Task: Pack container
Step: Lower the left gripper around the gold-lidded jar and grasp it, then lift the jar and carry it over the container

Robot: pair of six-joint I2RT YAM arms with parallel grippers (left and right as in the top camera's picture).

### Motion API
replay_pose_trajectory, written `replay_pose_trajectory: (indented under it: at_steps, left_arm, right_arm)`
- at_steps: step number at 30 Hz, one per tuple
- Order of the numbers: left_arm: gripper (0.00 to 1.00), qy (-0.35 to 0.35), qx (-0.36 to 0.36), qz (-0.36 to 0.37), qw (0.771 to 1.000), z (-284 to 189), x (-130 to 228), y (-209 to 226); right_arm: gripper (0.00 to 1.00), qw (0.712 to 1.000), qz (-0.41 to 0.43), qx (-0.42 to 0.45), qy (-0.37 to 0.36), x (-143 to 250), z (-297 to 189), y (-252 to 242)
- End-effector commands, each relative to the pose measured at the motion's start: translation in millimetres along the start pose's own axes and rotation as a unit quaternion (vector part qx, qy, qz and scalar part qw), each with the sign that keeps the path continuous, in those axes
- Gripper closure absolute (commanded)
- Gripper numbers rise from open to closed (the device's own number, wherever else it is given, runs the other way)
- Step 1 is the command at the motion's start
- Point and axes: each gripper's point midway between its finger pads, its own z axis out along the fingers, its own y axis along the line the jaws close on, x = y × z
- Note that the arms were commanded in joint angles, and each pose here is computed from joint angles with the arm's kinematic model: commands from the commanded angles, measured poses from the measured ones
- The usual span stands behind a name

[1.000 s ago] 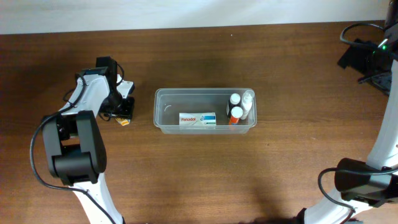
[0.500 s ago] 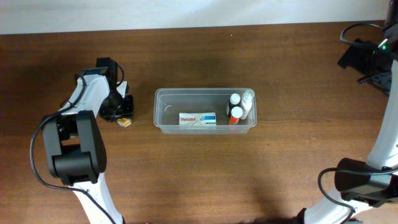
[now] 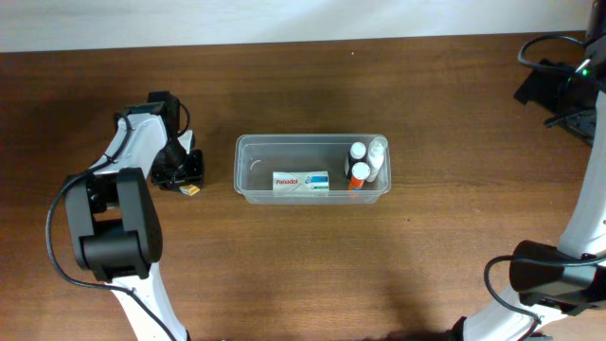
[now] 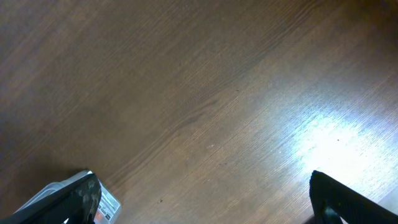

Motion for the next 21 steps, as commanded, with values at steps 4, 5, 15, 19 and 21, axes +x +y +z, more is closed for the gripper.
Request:
replay_pose_trajectory:
  at_steps: [4, 5, 15, 19, 21]
  left_arm:
    - [0.56, 0.014, -0.004, -0.007, 1.000, 7.2, 5.7, 4.1]
    - [0.61, 0.014, -0.005, -0.005, 1.000, 7.2, 5.5, 4.2]
    - [0.63, -0.002, -0.007, -0.005, 1.000, -10.7, -6.6, 4.2]
    - [0.63, -0.009, -0.006, -0.005, 1.000, -36.3, -14.8, 3.2]
    - [0.63, -0.016, -0.005, -0.004, 1.000, -51.3, -19.1, 2.2]
  right_arm:
    - [0.02, 1.000, 0.006, 0.005, 0.002, -0.3, 1.3, -3.0]
    - [0.02, 1.000, 0.006, 0.005, 0.002, -0.3, 1.3, -3.0]
    - [0.02, 1.000, 0.006, 0.005, 0.002, -0.3, 1.3, -3.0]
    - [0.02, 1.000, 0.006, 0.005, 0.002, -0.3, 1.3, -3.0]
    - [0.02, 1.000, 0.006, 0.005, 0.002, -0.3, 1.3, -3.0]
